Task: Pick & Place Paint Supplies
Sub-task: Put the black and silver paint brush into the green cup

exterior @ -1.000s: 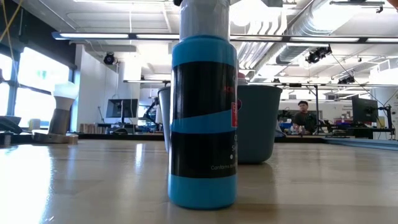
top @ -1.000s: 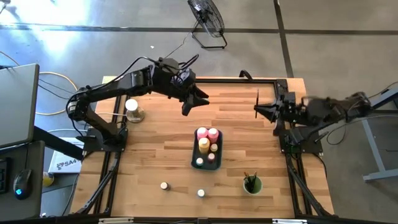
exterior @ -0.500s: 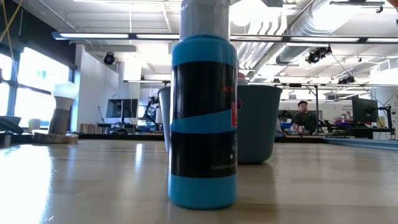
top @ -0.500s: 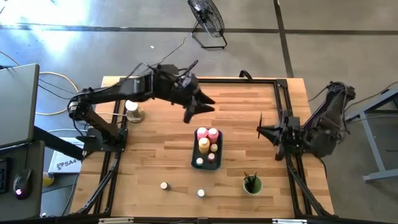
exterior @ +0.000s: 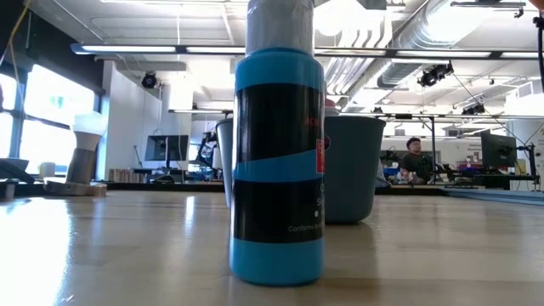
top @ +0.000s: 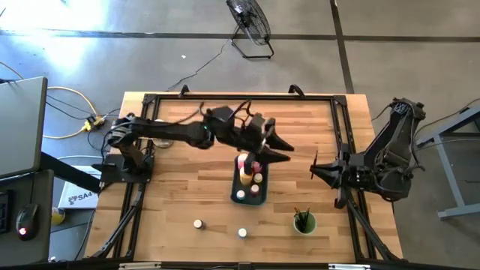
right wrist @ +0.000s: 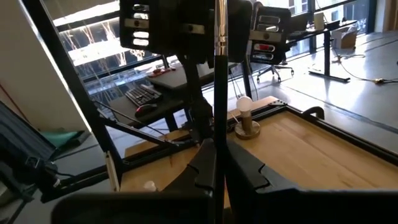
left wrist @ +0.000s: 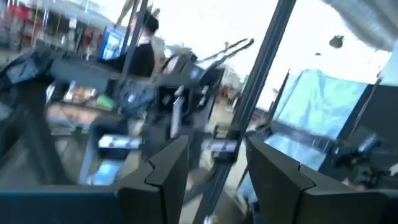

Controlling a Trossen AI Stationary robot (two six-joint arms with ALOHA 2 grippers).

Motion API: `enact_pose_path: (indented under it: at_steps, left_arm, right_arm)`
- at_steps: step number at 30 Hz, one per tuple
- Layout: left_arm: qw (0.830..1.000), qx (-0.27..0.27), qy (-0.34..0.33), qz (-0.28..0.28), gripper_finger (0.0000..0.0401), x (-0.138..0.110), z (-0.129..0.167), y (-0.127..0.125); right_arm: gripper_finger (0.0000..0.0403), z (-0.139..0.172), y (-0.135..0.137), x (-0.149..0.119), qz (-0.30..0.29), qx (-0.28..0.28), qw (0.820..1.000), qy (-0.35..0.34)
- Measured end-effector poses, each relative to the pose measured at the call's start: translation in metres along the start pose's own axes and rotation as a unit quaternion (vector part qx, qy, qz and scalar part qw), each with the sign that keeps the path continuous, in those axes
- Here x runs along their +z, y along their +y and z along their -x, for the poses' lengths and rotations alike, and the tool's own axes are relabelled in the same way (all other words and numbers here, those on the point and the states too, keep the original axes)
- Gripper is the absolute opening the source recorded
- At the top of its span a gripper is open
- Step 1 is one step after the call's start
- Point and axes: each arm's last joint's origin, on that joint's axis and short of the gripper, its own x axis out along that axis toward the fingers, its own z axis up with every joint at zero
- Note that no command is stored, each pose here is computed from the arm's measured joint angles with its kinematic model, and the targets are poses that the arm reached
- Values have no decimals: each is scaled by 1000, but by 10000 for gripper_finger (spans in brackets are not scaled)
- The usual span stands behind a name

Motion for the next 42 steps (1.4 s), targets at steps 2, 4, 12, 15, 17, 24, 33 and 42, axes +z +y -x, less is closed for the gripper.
enact_pose_path:
  at_steps: [2, 4, 12, 15, 17, 24, 33, 42]
  left_arm:
    - [1000, -9, -11, 4, 159, -9, -8, -1]
    - [1000, -9, -5, 13, 159, -16, -11, -2]
    - [1000, 0, -19, 7, 159, -33, -23, -9]
    - [1000, 3, -6, 10, 159, -40, -25, -9]
    - [1000, 11, -10, 0, 159, -42, -27, -9]
    - [999, 42, 5, -34, 159, -54, -32, -22]
    - [998, 46, 5, -43, 159, -57, -33, -28]
    - [998, 47, 5, -41, 126, -56, -33, -27]
  right_arm:
    - [7, 0, 1, 0, 4, 3, 1000, 1]
    - [7, 0, 1, -1, 4, 3, 1000, 1]
    - [7, -6, 7, -8, 4, 17, 1000, 16]
    - [7, -13, 10, -12, 8, 12, 1000, 19]
    - [7, -17, 13, -13, 2, 10, 1000, 17]
    - [7, -28, 21, -23, 5, 17, 1000, 26]
    - [7, -40, 24, -29, -5, 15, 999, 33]
    - [7, -47, 22, -31, -2, 5, 999, 33]
